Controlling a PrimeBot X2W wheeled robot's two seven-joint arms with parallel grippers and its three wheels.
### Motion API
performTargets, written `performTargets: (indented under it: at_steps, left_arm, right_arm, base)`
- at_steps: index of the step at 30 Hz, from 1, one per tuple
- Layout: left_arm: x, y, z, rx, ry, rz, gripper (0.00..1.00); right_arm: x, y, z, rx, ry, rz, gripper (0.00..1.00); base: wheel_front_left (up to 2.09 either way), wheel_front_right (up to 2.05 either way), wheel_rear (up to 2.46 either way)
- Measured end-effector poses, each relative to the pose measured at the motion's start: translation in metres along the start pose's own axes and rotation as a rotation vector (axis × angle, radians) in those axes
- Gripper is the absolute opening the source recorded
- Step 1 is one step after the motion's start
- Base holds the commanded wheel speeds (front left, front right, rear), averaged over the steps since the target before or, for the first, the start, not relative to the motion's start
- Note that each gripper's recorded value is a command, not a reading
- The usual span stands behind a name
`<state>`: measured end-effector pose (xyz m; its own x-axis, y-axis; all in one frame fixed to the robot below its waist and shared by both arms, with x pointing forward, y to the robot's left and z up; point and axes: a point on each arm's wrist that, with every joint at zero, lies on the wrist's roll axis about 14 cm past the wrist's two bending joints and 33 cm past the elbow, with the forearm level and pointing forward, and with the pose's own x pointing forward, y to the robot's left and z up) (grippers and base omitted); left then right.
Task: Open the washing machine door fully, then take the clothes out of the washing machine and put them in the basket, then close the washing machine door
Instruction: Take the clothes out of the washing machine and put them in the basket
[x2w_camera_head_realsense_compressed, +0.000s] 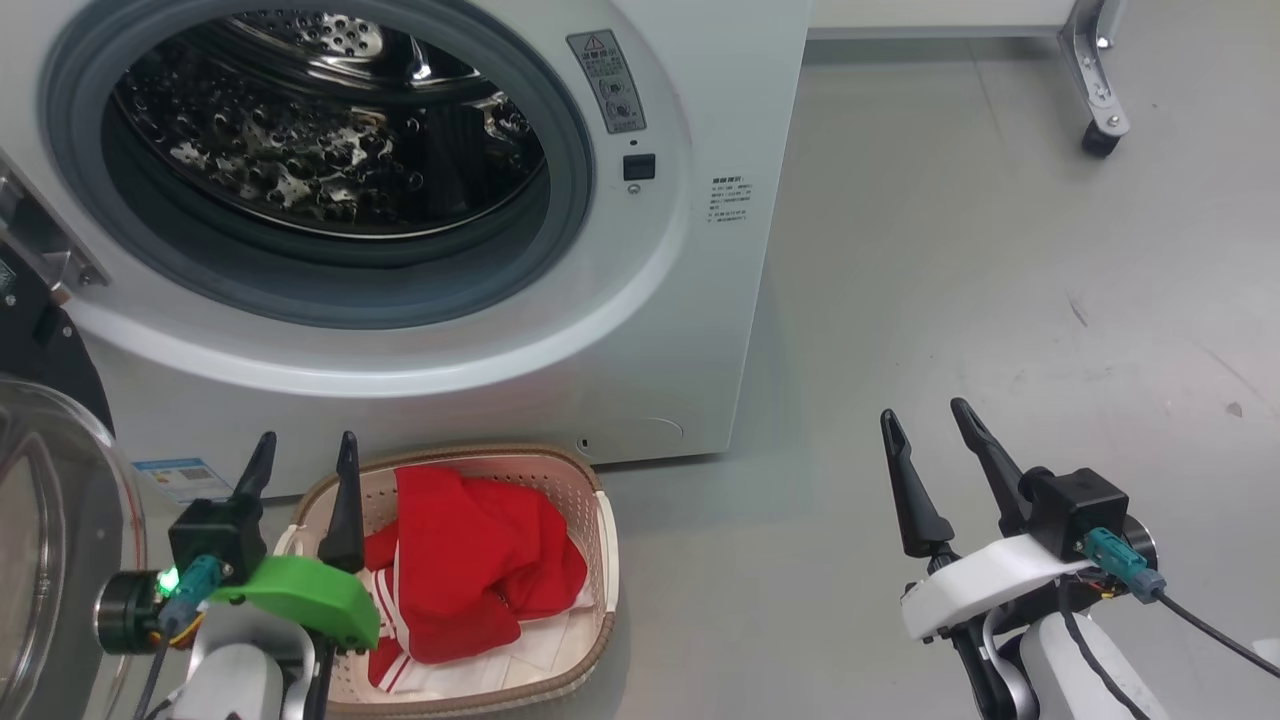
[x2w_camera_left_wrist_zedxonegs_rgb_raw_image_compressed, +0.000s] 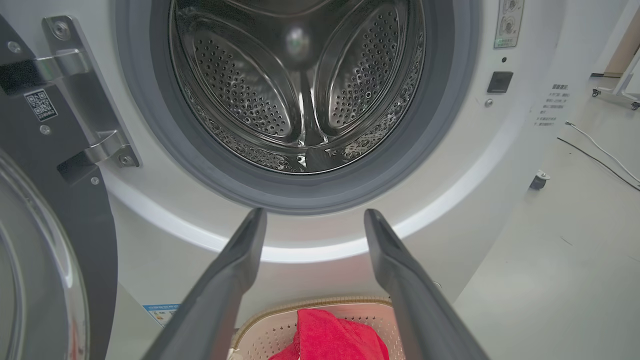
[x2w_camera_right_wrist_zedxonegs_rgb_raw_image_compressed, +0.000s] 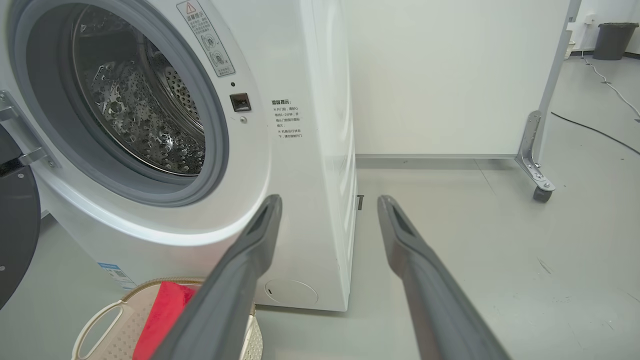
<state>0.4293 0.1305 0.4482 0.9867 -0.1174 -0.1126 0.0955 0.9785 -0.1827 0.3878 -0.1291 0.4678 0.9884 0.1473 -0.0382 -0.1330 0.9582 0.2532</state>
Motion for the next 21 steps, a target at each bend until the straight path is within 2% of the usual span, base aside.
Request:
performTargets:
  at_steps: [11,21]
  left_arm:
    - [-0.043,-0.010,-0.003,0.026,-0.004,-0.026,1.00]
    - [-0.058,-0.015,0.004,0.031,-0.028,-0.027,1.00]
  right_arm:
    - [-0.024,0.006,0.010,-0.007,-0.035,0.005,1.00]
    - [-0.038,0.005,0.011,-0.003,-0.044,-0.007,1.00]
  base:
    - [0.00,0.00,0.00]
    - [0.00,0.00,0.00]
